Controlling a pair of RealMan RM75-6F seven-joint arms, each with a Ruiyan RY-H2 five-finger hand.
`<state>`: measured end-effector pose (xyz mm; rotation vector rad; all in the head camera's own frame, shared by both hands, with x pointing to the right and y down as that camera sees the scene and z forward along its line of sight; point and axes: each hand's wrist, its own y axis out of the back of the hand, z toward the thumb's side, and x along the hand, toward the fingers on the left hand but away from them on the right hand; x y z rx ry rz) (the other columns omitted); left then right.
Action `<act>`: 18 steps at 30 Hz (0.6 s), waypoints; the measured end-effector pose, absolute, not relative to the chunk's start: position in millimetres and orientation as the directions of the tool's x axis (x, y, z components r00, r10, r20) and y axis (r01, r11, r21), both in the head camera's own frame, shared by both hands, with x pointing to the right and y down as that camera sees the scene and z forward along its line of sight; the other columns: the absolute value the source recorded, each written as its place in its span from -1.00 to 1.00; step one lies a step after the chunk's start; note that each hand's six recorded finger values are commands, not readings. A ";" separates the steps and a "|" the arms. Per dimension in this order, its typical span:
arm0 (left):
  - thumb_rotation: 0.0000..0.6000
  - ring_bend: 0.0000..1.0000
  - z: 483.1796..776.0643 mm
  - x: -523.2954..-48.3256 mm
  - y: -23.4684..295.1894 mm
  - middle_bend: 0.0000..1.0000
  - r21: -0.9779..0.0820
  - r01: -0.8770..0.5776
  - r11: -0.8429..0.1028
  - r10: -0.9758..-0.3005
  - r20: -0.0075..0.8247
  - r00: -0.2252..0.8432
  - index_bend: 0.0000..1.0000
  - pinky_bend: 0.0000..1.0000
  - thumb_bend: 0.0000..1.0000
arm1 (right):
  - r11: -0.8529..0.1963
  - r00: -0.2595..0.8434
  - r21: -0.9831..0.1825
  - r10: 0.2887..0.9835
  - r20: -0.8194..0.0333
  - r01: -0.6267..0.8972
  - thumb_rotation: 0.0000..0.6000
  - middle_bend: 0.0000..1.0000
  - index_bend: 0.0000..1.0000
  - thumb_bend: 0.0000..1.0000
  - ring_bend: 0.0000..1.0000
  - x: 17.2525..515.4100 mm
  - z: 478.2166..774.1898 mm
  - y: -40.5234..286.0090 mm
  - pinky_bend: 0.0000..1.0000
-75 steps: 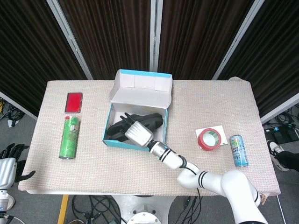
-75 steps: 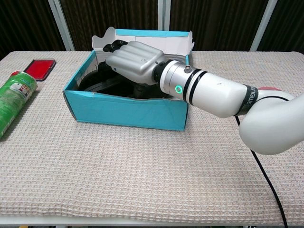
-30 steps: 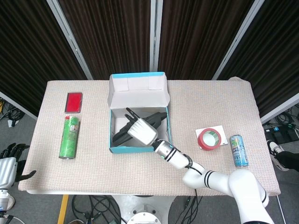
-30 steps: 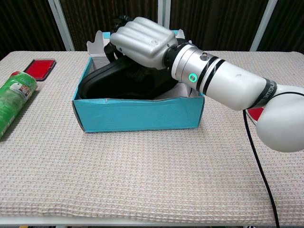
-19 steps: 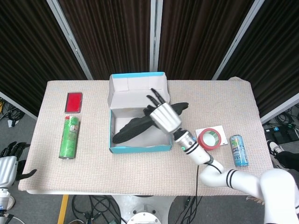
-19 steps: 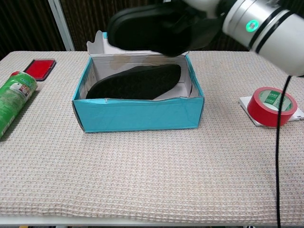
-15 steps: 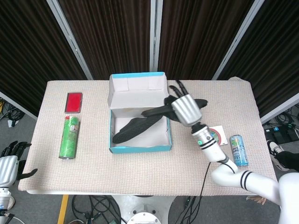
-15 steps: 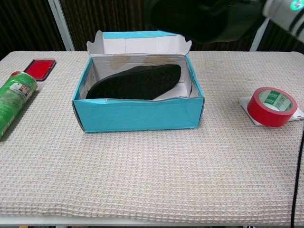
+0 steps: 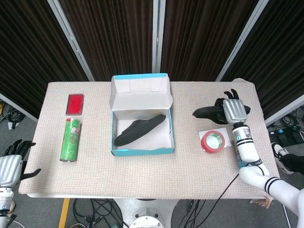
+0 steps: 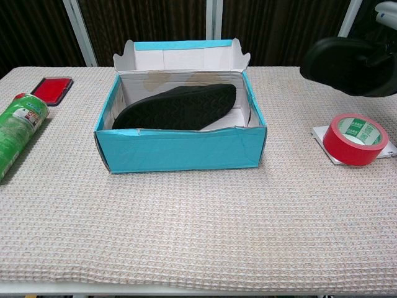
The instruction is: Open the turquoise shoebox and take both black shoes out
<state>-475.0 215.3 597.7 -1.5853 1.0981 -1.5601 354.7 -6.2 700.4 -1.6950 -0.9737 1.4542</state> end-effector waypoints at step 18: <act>1.00 -0.84 568.4 -425.5 149.4 -0.69 -0.913 -0.101 -0.396 -0.909 0.373 0.186 -0.55 -0.67 -0.96 | -0.585 0.128 -0.806 0.809 -0.573 0.092 1.00 -1.00 -1.00 -0.80 -1.00 340.7 704.4 -7.2 -1.00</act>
